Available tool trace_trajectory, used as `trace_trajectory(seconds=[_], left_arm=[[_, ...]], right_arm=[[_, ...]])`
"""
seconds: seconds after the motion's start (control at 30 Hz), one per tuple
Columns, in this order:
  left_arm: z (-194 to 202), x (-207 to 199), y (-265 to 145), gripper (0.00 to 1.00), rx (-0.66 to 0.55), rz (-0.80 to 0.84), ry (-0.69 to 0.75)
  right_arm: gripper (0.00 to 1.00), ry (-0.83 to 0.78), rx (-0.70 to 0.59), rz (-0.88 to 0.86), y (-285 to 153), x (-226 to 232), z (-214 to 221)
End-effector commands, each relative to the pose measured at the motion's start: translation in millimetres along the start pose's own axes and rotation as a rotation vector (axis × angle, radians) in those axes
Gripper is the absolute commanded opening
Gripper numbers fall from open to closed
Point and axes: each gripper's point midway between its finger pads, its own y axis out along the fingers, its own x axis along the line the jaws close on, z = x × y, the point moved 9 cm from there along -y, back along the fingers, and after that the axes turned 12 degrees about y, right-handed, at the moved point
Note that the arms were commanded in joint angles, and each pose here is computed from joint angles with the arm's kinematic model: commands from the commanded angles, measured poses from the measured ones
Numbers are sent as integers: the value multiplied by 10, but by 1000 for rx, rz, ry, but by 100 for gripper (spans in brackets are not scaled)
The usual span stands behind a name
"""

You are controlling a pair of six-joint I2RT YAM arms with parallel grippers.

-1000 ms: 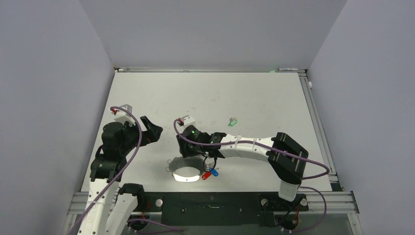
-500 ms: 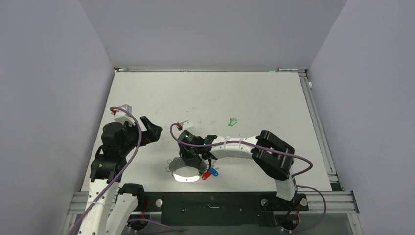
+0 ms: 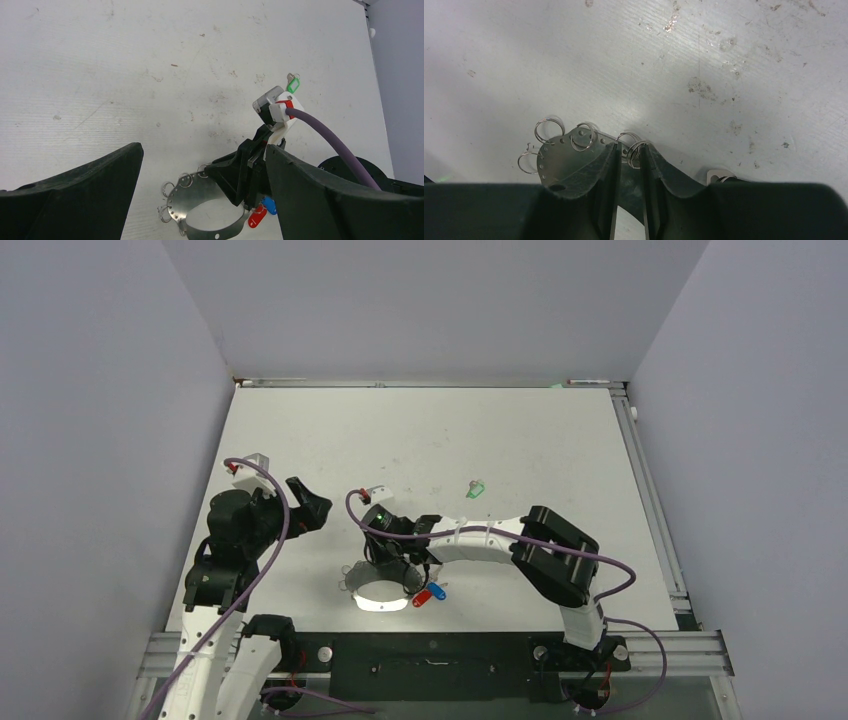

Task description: Put the keys on the keyring

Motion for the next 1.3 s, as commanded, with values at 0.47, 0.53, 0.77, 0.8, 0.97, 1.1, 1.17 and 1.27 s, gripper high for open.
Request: trace_trajectory(seconds=[0.47, 0.53, 0.77, 0.8, 0.97, 1.1, 1.17, 1.27], left_arm=[[-79, -13, -11, 90, -37, 4, 18], [-80, -13, -7, 90, -37, 4, 18], [-80, -14, -2, 90, -35, 5, 17], [-82, -14, -1, 90, -36, 6, 18], [-79, -13, 5, 90, -33, 5, 18], [-80, -13, 8, 90, -32, 6, 17], [-79, -12, 6, 90, -32, 5, 18], [-78, -12, 8, 90, -31, 5, 18]], right_arm=[[5, 23, -21, -13, 26, 87, -81], [5, 19, -25, -12, 7, 88, -94], [5, 10, -47, -26, -114, 128, -165], [5, 8, -51, -27, -138, 126, -182], [9, -4, -65, -49, -219, 148, -219], [15, -8, -59, -64, -205, 148, -203], [17, -9, -52, -70, -182, 145, -180], [18, -9, -46, -72, -153, 137, -163]])
